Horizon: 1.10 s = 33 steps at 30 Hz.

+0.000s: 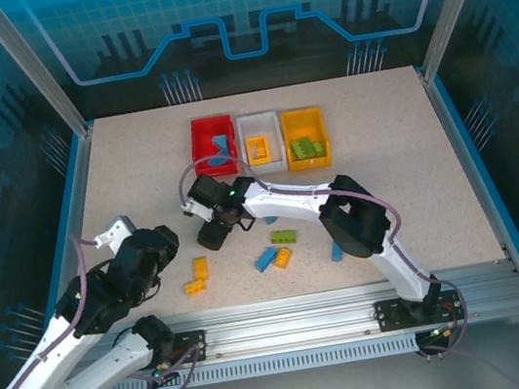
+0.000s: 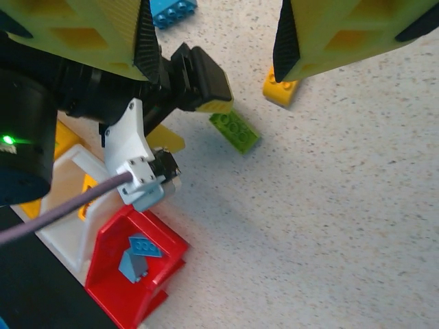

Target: Sort the legos into containers by color

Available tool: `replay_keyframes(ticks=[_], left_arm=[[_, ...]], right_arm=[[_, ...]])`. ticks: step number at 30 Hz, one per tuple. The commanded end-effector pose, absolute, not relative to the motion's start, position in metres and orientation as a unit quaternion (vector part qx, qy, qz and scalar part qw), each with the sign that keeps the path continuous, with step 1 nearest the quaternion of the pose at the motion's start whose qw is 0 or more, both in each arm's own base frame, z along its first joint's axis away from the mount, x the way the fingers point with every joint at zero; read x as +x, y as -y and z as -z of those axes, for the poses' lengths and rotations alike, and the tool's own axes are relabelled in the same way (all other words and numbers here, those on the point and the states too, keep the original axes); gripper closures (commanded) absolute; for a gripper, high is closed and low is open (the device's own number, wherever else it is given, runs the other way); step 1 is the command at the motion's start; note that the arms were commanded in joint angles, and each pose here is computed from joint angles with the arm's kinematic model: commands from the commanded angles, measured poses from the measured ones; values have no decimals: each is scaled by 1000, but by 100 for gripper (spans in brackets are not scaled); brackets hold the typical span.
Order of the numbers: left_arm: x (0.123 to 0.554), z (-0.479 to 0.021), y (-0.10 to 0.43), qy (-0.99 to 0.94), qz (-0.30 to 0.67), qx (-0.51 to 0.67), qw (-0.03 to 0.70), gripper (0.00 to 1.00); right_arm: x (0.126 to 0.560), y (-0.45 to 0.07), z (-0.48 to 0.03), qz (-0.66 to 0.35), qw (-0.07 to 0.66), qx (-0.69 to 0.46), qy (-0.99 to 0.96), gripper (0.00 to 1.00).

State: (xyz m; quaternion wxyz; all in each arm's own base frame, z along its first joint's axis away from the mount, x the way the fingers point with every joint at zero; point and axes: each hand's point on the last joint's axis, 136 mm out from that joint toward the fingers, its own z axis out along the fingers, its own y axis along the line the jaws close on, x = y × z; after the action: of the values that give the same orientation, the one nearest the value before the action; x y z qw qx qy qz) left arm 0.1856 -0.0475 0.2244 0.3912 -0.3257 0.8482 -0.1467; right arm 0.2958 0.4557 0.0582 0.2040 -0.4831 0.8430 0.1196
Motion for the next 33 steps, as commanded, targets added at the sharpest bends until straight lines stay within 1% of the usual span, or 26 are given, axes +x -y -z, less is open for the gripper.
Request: replay_keyframes(ticks=[1, 4, 5, 8, 10, 13, 16, 20, 25, 29, 33], left_arm=[[182, -234, 32, -835, 131, -341, 412, 50], [183, -239, 31, -832, 131, -340, 417, 50], [183, -239, 32, -833, 131, -340, 417, 50], [183, -238, 32, -833, 133, -340, 416, 50], [182, -238, 32, -834, 131, -340, 415, 50], [182, -237, 32, -834, 131, -340, 414, 50], [182, -238, 32, -833, 133, -340, 415, 51], [184, -239, 33, -833, 135, -338, 417, 51], [185, -240, 34, -833, 136, -335, 420, 51], [187, -239, 36, -834, 136, -332, 419, 51], [192, -237, 47, -842, 143, -314, 415, 51]], right_arm=[[287, -453, -45, -84, 172, -515, -835, 20], [289, -460, -43, -87, 174, -518, -833, 23], [288, -462, -32, -84, 164, -521, -834, 24], [285, -470, -27, -85, 154, -529, -830, 29], [284, -472, -22, -78, 149, -529, -832, 30], [288, -469, -12, -55, 133, -521, -841, 36], [290, -463, -5, -35, 123, -513, -849, 39], [292, -459, -3, -14, 128, -509, -851, 49], [293, -453, 0, 12, 129, -510, -850, 58], [297, -451, -11, 10, 146, -495, -856, 66], [308, -450, -54, -19, 193, -463, -865, 68]])
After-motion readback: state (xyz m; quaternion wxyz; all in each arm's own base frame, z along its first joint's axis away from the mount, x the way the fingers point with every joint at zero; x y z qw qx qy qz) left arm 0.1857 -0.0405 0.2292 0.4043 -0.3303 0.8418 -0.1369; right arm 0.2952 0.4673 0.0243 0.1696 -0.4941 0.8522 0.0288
